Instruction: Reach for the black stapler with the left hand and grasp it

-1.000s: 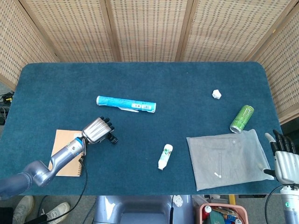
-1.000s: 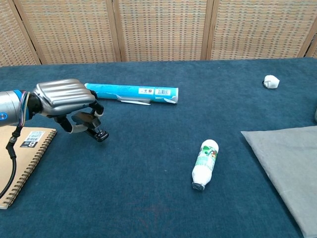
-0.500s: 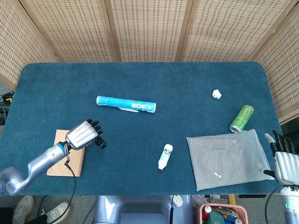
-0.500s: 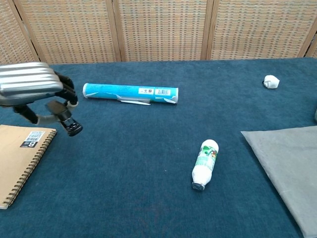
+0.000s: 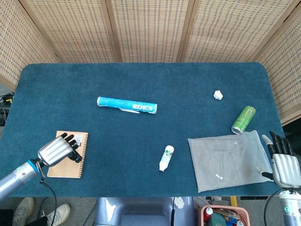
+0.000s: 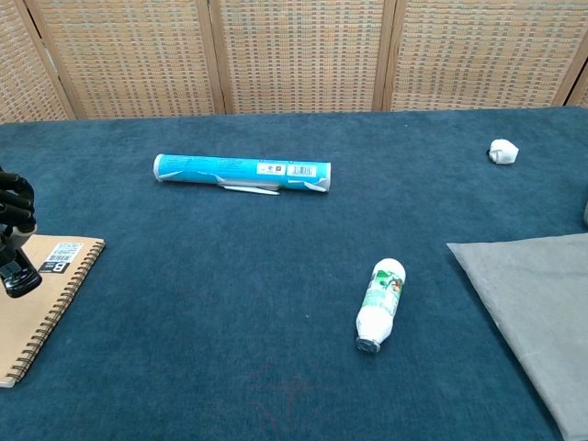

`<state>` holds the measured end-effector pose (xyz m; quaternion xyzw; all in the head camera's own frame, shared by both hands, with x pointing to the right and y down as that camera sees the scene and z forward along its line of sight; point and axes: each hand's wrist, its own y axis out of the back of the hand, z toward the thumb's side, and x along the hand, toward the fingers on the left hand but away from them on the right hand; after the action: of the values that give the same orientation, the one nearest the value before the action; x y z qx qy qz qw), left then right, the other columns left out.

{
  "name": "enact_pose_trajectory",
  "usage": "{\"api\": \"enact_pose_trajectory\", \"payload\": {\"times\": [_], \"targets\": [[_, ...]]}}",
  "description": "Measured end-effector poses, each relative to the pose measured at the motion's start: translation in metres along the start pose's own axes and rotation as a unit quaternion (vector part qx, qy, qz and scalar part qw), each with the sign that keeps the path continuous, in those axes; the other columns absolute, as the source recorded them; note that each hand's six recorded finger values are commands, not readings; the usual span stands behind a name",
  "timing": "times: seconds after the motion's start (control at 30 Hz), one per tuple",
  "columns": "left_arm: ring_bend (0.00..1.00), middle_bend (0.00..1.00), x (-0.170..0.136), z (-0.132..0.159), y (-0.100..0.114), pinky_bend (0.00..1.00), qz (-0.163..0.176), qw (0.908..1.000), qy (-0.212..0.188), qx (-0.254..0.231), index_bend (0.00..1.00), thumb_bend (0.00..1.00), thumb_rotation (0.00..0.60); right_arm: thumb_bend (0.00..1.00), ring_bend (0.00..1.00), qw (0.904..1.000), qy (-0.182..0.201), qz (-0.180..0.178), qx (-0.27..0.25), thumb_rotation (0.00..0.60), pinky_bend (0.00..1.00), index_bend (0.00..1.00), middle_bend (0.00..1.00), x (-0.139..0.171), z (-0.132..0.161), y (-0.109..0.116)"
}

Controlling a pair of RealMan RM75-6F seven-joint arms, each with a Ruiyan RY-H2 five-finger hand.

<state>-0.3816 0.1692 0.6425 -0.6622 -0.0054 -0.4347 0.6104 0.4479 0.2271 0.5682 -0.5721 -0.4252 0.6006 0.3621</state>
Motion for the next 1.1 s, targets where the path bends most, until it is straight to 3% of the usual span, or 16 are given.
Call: {"api": "enact_pose_trajectory", "payload": {"times": [0.5, 0.6, 0.83, 1.1], "targets": [[0.31, 0.49, -0.008, 0.003, -0.05, 0.4, -0.05, 0.9986, 0.012, -0.011, 0.73, 0.5, 0.6, 0.12, 0.0, 1.0, 0.0, -0.005, -0.002, 0.6, 0.0, 0.0, 0.0, 0.001, -0.001, 0.003], [0.28, 0.41, -0.01, 0.001, -0.054, 0.33, -0.057, 0.9981, 0.016, -0.016, 0.65, 0.48, 0.6, 0.12, 0.0, 1.0, 0.0, -0.004, -0.002, 0.6, 0.0, 0.0, 0.0, 0.002, -0.001, 0.003], [0.04, 0.11, -0.012, -0.003, -0.057, 0.11, -0.071, 0.9968, 0.029, -0.024, 0.35, 0.42, 0.6, 0.12, 0.0, 1.0, 0.001, -0.005, -0.001, 0.6, 0.0, 0.0, 0.0, 0.002, 0.0, 0.002], [0.0, 0.06, -0.013, -0.008, -0.052, 0.05, -0.069, 0.9962, 0.044, -0.028, 0.26, 0.42, 0.6, 0.12, 0.0, 1.0, 0.002, -0.006, -0.002, 0.6, 0.0, 0.0, 0.0, 0.003, 0.001, 0.003]]}}
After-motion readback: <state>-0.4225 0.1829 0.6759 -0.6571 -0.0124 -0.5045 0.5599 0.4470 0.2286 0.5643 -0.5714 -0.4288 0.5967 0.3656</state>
